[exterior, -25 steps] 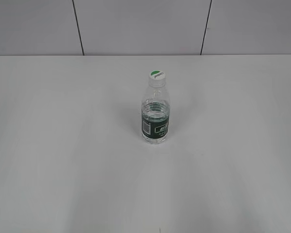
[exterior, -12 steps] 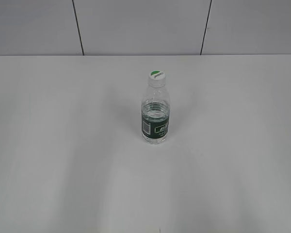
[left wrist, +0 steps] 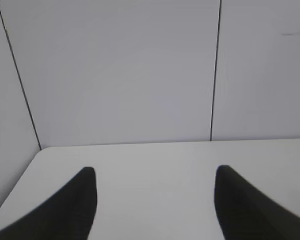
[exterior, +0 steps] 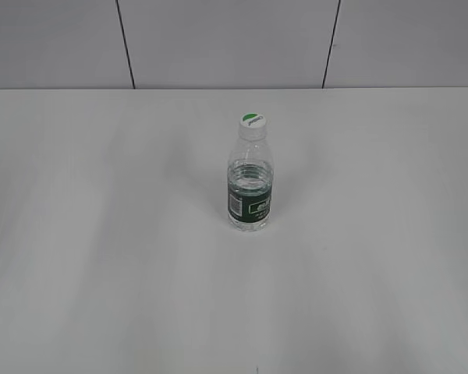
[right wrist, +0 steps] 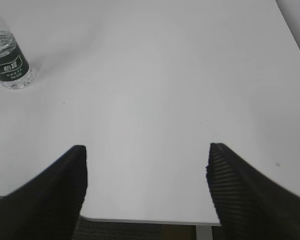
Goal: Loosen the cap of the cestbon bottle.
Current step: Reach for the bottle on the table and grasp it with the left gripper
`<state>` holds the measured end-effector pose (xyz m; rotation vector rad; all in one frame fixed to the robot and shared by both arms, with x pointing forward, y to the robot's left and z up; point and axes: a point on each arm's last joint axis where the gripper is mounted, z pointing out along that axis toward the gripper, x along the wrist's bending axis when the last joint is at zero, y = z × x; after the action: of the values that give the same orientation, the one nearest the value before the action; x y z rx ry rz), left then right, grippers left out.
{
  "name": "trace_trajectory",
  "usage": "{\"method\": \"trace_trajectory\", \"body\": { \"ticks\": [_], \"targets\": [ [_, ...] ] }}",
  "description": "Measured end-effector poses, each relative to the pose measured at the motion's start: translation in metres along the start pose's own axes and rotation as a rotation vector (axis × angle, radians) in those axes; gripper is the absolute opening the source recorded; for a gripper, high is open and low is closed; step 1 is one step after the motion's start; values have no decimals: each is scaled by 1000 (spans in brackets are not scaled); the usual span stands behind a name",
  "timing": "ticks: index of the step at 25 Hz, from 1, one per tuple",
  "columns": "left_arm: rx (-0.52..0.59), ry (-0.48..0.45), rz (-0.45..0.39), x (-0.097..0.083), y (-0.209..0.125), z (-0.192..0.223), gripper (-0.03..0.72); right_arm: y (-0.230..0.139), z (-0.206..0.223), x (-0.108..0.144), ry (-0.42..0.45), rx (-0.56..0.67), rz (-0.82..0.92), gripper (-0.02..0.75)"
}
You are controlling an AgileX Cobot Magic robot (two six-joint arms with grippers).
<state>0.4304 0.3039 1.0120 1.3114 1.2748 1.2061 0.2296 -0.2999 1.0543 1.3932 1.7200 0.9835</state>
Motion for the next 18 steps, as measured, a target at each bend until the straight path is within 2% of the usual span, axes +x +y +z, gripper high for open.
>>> {"method": "trace_trajectory", "body": {
  "ticks": [4,9,12,15,18],
  "targets": [
    [6,-77,28,-11,-18,22,454,0,0,0,0,0,0,569],
    [-16,-254,84,-38,-42,41,454,0,0,0,0,0,0,569],
    [-24,-359,65,-50,-59,49,454,0,0,0,0,0,0,569],
    [25,-462,66,-60,-81,55,454,0,0,0,0,0,0,569],
    [65,-603,104,-73,-97,64,454,0,0,0,0,0,0,569]
  ]
}}
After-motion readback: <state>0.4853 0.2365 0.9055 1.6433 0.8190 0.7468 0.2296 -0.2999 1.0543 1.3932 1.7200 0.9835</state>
